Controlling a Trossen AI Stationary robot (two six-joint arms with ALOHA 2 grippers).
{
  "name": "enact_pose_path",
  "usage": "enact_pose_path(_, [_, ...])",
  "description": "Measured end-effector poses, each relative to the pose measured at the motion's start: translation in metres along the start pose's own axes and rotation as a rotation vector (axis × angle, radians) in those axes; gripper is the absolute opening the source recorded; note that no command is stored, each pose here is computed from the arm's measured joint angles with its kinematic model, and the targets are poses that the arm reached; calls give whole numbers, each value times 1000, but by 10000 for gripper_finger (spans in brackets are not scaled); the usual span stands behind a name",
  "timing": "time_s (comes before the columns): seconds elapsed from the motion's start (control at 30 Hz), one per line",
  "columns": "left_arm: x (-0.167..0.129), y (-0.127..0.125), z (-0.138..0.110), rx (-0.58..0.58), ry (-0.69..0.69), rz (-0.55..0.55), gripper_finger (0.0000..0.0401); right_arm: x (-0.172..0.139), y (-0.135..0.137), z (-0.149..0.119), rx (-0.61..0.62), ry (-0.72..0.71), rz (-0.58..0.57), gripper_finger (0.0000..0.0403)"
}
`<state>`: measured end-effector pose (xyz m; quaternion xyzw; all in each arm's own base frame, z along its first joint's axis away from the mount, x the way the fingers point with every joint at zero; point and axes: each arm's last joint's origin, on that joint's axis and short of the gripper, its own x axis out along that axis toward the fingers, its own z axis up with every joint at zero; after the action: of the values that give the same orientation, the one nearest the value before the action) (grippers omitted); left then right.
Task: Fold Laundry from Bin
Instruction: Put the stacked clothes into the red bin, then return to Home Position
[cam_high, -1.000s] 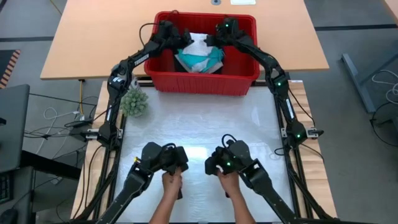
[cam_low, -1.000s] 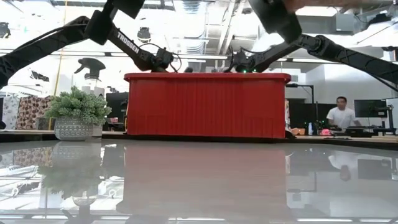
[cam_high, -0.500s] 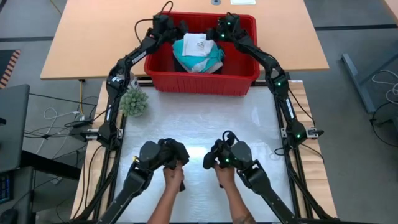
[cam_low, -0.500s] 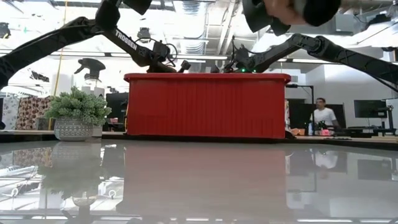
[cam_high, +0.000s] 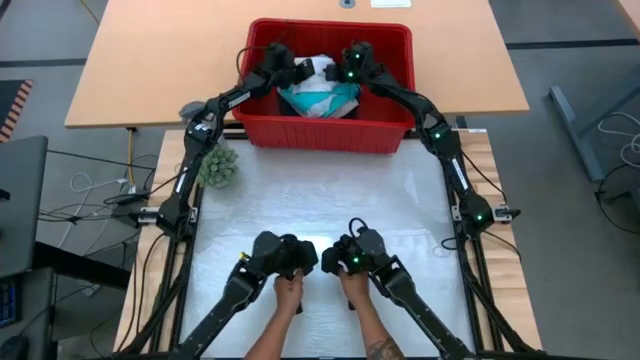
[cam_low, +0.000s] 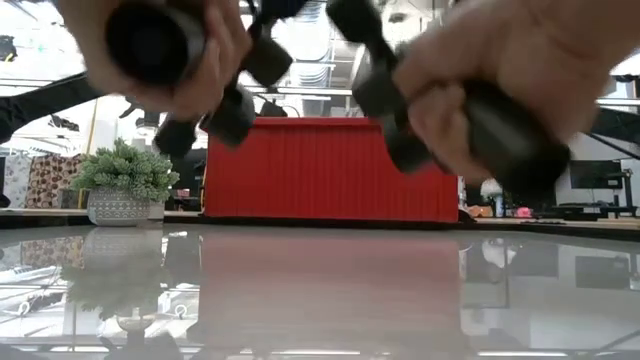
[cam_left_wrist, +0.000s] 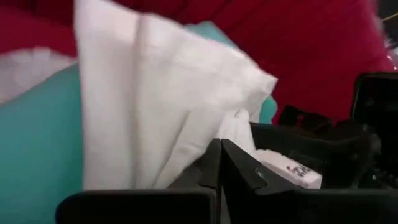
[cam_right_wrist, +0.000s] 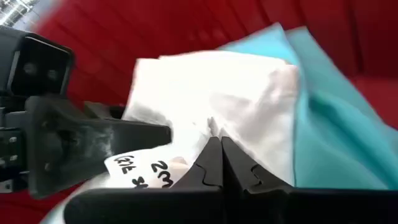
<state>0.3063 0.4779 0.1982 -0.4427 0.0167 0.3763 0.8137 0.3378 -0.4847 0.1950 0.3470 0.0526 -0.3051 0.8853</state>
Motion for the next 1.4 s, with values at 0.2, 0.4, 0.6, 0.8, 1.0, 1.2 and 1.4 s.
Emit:
enact_pose_path(0.2, [9, 13, -18, 1, 94, 72, 0, 12, -20, -25, 51, 105, -14, 16])
enact_pose_path(0.4, [8, 17, -23, 37, 121, 141, 0, 13, -21, -30, 42, 138, -27, 15])
enact_pose_path(0.6, [8, 13, -11, 10, 116, 20, 0, 6, -14, -17, 49, 110, 9, 15])
enact_pose_path(0.8, [-3, -12, 18, 35, 80, -18, 0, -18, 1, 16, 21, 44, 4, 15])
enact_pose_path(1.0, [-19, -32, 43, 39, 9, -100, 0, -49, 18, 55, -13, -49, 22, 16])
enact_pose_path(1.2, [-41, -54, 65, 20, -8, -260, 0, -85, 52, 89, -105, -124, 68, 16])
enact_pose_path(1.4, [-87, -99, 90, 134, 81, -577, 0, -144, 95, 122, -167, -80, 222, 17])
